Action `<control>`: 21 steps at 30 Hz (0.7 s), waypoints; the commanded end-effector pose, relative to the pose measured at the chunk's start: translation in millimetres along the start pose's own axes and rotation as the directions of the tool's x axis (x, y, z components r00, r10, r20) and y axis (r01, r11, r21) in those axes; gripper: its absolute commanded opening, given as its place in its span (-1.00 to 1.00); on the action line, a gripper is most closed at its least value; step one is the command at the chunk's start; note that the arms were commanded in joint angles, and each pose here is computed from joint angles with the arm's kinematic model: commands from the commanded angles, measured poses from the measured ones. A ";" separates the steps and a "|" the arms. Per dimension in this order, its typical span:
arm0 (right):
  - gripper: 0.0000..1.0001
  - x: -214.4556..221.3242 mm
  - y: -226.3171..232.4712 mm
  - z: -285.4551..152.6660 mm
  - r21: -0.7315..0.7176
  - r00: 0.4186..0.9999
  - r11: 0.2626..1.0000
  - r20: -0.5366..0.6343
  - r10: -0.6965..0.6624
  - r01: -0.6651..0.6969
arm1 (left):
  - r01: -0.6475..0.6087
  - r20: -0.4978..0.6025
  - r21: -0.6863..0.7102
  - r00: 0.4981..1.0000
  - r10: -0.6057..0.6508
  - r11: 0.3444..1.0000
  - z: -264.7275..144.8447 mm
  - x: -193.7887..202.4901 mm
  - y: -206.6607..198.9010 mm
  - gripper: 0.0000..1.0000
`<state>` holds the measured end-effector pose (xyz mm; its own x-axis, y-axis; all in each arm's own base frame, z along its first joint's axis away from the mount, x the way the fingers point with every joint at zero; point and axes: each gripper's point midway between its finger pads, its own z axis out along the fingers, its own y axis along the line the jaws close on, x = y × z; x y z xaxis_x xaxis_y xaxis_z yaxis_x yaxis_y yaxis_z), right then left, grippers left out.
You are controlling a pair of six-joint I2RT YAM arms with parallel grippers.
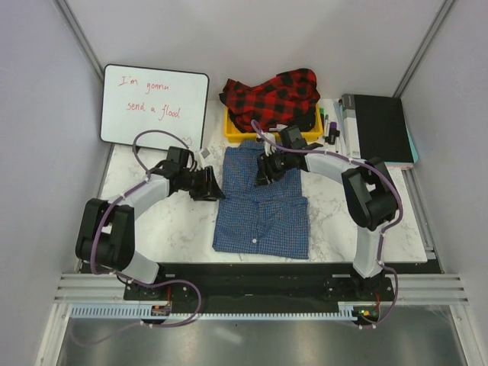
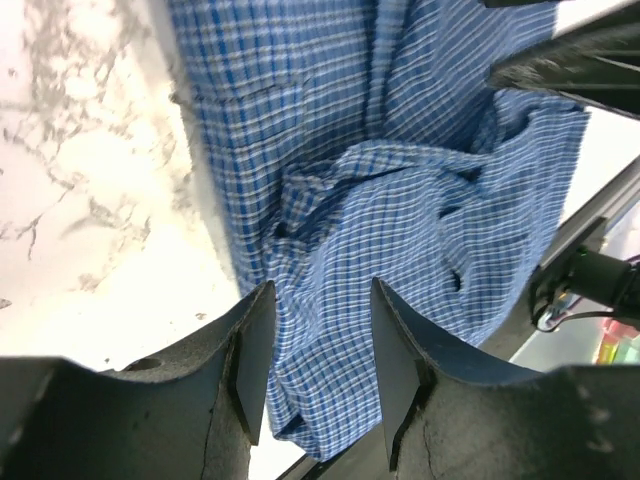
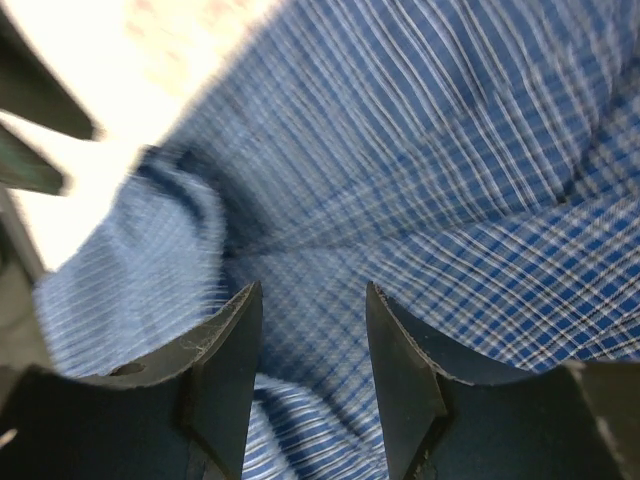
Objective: Fold and stack the long sleeve shirts
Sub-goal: Fold the shirt
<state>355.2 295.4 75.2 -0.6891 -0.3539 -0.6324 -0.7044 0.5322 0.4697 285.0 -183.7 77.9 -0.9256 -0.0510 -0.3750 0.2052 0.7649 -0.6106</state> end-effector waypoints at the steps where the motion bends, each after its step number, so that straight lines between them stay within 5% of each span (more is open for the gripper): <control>1: 0.06 1.0 -22.8 8.0 0.066 0.999 0.997 -0.033 -0.032 0.034 | -0.080 -0.031 -0.029 0.996 0.079 0.996 4.7 2.6 5.2 -0.01; 16: 0.05 17.3 -38.1 15.8 0.087 0.997 0.996 -0.080 -0.017 0.024 | -0.072 -0.086 -0.042 0.994 0.068 0.997 26.1 15.3 11.9 -0.04; 21: 0.04 20.7 -41.2 16.4 0.094 0.996 0.995 -0.090 -0.019 0.028 | -0.089 -0.079 -0.033 0.993 0.086 0.995 24.8 15.3 6.7 -0.21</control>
<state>361.1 279.7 30.9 -0.7099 -0.4222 -0.5637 -0.6868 0.5923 0.4212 268.2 -189.9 38.9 -0.9563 0.0396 -0.2896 0.2044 0.7986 -0.5660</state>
